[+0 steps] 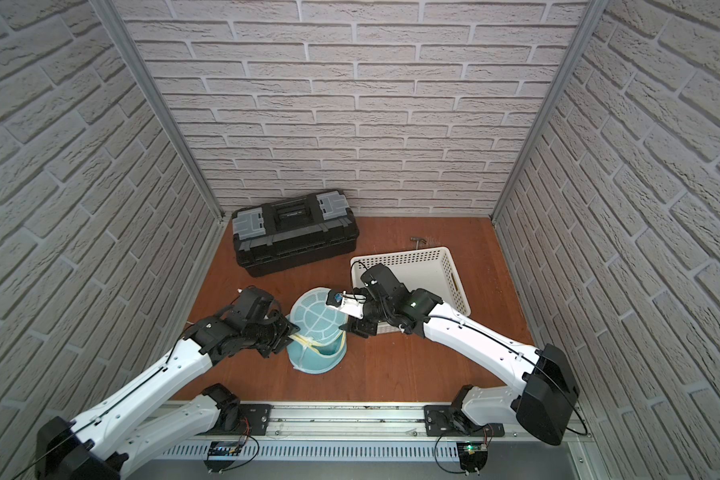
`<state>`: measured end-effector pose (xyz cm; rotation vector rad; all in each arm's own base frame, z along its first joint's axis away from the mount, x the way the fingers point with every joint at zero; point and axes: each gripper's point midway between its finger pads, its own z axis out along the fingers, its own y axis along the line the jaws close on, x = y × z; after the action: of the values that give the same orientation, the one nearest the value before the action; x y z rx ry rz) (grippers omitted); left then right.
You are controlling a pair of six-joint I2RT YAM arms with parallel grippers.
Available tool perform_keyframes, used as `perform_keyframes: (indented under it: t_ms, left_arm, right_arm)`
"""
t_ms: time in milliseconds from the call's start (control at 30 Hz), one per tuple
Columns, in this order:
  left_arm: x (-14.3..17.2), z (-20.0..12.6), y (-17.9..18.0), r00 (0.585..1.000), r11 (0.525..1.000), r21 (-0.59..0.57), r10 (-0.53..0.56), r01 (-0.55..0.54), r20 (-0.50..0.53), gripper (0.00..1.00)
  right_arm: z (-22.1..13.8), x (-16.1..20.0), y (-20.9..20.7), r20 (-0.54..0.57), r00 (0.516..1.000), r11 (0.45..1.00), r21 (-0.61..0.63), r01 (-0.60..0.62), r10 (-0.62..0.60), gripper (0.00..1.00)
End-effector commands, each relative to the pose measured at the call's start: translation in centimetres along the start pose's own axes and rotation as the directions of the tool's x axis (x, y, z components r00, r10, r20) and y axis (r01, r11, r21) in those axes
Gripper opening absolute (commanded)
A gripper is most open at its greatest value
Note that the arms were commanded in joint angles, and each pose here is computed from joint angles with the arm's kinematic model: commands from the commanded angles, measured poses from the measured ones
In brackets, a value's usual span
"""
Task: Turn the laundry bag inside out
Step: Pick up the laundry bag and place it in the bin.
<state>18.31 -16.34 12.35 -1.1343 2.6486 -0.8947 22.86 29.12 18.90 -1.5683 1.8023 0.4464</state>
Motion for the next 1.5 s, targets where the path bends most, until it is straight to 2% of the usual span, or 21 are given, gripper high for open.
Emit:
perform_keyframes:
  t_ms: [0, 67, 167, 267, 333, 433, 500, 633, 733, 933, 1033, 1267, 1467]
  left_arm:
    - [0.1, 0.1, 0.2, 1.000, 1.000, -0.012, 0.017, -0.017, -0.012, 0.26]
    - [-0.1, 0.2, 0.2, 1.000, 1.000, -0.009, 0.024, -0.025, -0.010, 0.20]
    - [-1.4, 0.0, -1.4, 0.999, 0.995, 0.081, 0.053, -0.053, 0.001, 0.01]
    - [-3.3, -1.3, -3.5, 0.991, 0.981, 0.144, 0.129, -0.131, 0.022, 0.00]
    - [-4.0, -2.8, -5.2, 0.972, 0.959, 0.158, 0.234, -0.236, 0.036, 0.00]
    - [-3.8, -4.4, -7.9, 0.907, 0.888, 0.188, 0.418, -0.420, 0.053, 0.00]
    - [-3.0, -4.7, -8.8, 0.856, 0.835, 0.210, 0.517, -0.508, 0.014, 0.00]
    - [-1.2, -4.6, -9.4, 0.764, 0.756, 0.267, 0.638, -0.598, -0.096, 0.00]
    - [-0.5, -5.4, -10.0, 0.723, 0.714, 0.312, 0.682, -0.626, -0.109, 0.00]
    - [0.3, -6.9, -11.7, 0.704, 0.663, 0.454, 0.703, -0.595, -0.102, 0.00]
    - [0.8, -7.2, -12.0, 0.687, 0.639, 0.489, 0.719, -0.593, -0.106, 0.00]
    - [1.1, -7.4, -12.0, 0.675, 0.624, 0.505, 0.730, -0.597, -0.104, 0.00]
    - [1.2, -7.6, -12.3, 0.674, 0.613, 0.518, 0.733, -0.597, -0.091, 0.00]
  right_arm:
    - [0.0, -0.7, -0.4, 0.016, 1.000, 1.000, 0.022, 0.013, -0.014, 0.68]
    - [-0.1, -0.7, -0.6, 0.017, 1.000, 0.999, 0.032, 0.013, -0.013, 0.67]
    - [-0.7, -1.4, -0.2, 0.054, 0.999, 1.000, 0.018, 0.007, -0.008, 0.67]
    - [-1.5, -2.6, 0.0, 0.124, 0.992, 1.000, 0.016, -0.012, 0.010, 0.67]
    - [-2.0, -2.8, -0.2, 0.144, 0.989, 0.999, 0.030, -0.032, 0.027, 0.67]
    - [-2.4, -2.7, -0.6, 0.158, 0.986, 0.997, 0.056, -0.056, 0.046, 0.67]
    - [-2.4, -2.5, -1.0, 0.159, 0.986, 0.994, 0.077, -0.071, 0.059, 0.67]
    - [-2.6, -2.3, -2.8, 0.169, 0.976, 0.980, 0.122, -0.156, 0.134, 0.63]
    - [-2.8, -2.4, -2.8, 0.184, 0.975, 0.980, 0.131, -0.151, 0.126, 0.64]
    - [-2.9, -3.1, -0.8, 0.212, 0.977, 0.993, 0.112, -0.041, 0.017, 0.67]
    - [-2.8, -2.9, -1.1, 0.208, 0.978, 0.990, 0.131, -0.052, 0.024, 0.68]
    - [-2.7, -3.4, -1.4, 0.231, 0.971, 0.988, 0.126, -0.090, 0.059, 0.69]
    - [-2.0, -4.7, 0.7, 0.250, 0.965, 0.995, 0.043, -0.086, 0.073, 0.64]
